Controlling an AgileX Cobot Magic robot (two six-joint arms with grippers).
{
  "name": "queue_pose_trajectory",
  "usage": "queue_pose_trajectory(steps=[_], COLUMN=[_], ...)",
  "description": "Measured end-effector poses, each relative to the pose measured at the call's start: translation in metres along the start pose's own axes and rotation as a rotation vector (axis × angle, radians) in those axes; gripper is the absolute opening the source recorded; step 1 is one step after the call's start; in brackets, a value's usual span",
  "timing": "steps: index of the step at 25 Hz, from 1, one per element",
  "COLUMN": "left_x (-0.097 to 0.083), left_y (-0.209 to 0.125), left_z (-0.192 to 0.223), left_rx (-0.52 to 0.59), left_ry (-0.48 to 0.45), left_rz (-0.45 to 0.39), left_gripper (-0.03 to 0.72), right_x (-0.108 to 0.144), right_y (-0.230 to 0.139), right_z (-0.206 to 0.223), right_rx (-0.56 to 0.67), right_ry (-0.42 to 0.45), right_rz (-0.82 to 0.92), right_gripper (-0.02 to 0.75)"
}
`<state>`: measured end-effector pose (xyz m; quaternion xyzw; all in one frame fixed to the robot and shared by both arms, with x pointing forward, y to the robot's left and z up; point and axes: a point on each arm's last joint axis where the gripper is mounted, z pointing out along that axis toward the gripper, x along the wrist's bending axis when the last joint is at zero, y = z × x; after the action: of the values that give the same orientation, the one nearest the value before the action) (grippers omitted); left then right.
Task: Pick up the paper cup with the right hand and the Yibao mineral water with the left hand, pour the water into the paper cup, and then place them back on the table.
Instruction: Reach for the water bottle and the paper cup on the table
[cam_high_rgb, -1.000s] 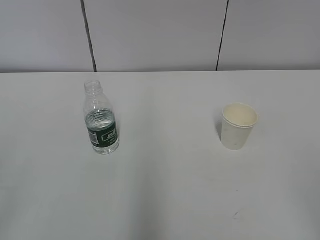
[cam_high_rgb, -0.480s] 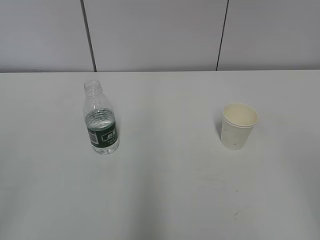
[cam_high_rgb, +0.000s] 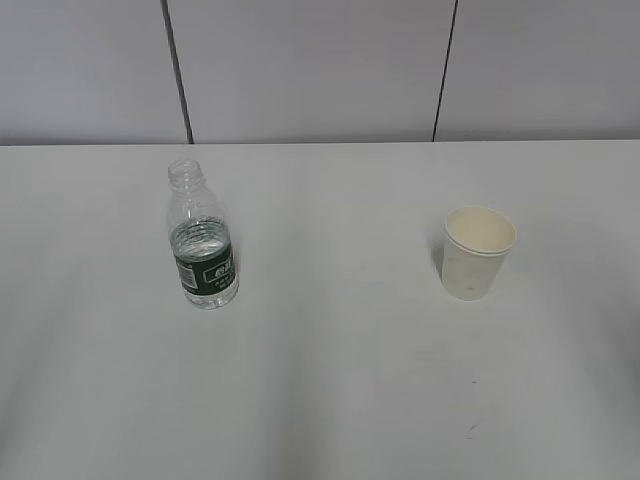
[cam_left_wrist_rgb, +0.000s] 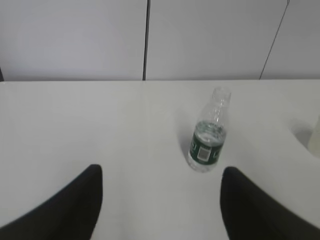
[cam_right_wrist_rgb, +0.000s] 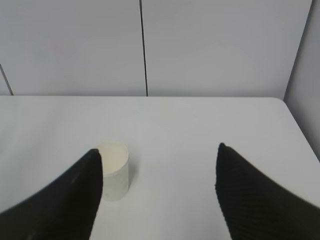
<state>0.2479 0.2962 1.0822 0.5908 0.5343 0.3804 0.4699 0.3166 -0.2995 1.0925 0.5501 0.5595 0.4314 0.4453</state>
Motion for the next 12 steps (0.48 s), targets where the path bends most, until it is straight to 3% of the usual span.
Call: queue_pose_trajectory(steps=[6,12], left_x=[0.000,0.003], left_y=[0.032,0.043], left_z=[0.042,0.087], left_rx=[-0.084,-0.050], left_ry=[-0.011,0.008], left_rz=[-0.030,0.044], left_gripper=[0.458,0.458], right_x=[0.002,0.004], right_y=[0.010,-0.003], right_z=[0.035,0.075], right_rx=[-0.042,-0.001], right_ry=[0.012,0.024], right_rz=[-0.004,0.003], right_gripper=[0.552,0.552])
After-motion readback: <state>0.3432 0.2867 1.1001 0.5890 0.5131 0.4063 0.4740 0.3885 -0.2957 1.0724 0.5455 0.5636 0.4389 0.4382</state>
